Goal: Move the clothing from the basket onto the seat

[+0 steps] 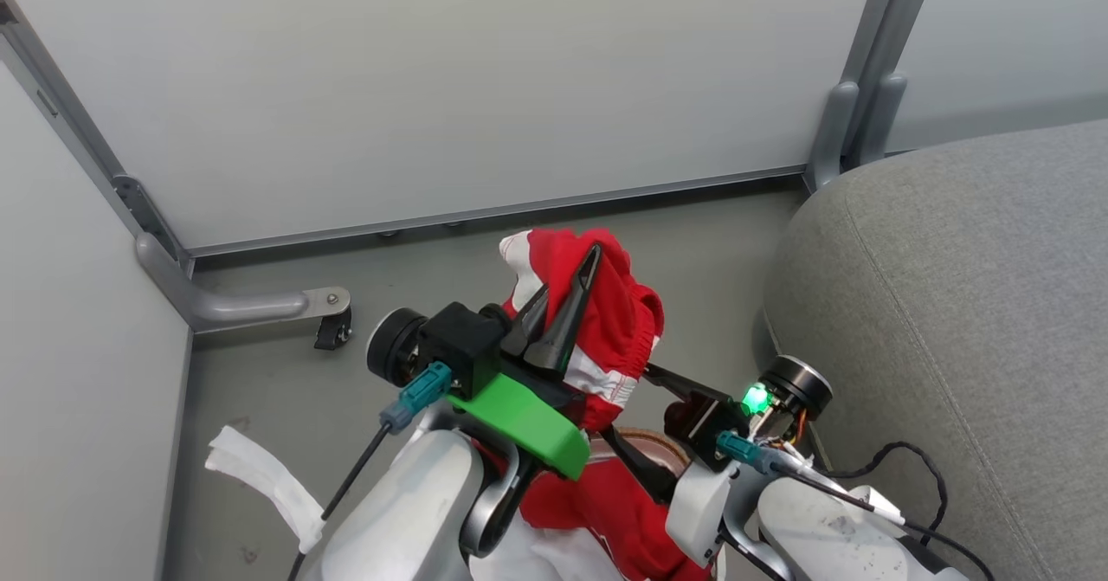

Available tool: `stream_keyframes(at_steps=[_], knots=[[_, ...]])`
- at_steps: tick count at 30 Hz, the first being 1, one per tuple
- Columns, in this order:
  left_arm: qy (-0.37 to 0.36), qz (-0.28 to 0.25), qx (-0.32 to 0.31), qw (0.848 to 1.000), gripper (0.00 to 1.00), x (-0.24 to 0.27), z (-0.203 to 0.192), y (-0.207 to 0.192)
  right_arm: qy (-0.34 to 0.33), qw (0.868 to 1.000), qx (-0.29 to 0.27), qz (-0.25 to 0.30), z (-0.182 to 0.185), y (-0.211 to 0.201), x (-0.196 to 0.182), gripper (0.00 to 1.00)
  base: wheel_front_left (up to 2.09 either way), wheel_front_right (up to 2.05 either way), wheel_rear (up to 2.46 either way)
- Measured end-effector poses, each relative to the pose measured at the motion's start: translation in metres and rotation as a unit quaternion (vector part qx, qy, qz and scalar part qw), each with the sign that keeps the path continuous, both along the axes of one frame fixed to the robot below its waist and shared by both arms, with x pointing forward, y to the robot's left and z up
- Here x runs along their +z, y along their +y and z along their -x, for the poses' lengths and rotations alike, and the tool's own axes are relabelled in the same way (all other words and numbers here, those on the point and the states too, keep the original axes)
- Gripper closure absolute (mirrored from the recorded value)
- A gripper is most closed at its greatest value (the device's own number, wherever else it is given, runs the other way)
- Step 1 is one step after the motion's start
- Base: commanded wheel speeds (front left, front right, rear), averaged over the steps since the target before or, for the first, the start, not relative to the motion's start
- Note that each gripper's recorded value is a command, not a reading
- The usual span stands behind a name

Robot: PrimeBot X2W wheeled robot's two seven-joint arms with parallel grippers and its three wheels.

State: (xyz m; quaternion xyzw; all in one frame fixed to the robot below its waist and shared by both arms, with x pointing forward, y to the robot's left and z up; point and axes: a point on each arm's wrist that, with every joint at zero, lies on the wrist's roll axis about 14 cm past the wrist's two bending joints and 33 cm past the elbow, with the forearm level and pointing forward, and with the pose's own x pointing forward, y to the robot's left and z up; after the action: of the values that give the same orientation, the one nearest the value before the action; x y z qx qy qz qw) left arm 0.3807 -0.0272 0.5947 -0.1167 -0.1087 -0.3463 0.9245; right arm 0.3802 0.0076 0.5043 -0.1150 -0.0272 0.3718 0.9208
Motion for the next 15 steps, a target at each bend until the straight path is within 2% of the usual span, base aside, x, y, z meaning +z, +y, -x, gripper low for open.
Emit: stream_keyframes(at_steps=[13,14,15], knots=[[-0.012,0.002,-0.043,0.999,1.00,0.008,0.023,-0.018,-0.008,0.999,0.027,0.038,-0.002,0.018,-0.005,0.00,0.00,0.00,0.00],[-0.012,0.003,-0.043,0.999,1.00,0.008,0.024,-0.017,-0.002,0.999,0.029,0.039,0.000,0.020,-0.008,0.24,0.00,0.00,0.00],[-0.012,0.002,-0.042,0.999,1.00,0.008,0.024,-0.017,0.001,0.999,0.030,0.038,0.001,0.022,-0.009,1.00,0.00,0.00,0.00]])
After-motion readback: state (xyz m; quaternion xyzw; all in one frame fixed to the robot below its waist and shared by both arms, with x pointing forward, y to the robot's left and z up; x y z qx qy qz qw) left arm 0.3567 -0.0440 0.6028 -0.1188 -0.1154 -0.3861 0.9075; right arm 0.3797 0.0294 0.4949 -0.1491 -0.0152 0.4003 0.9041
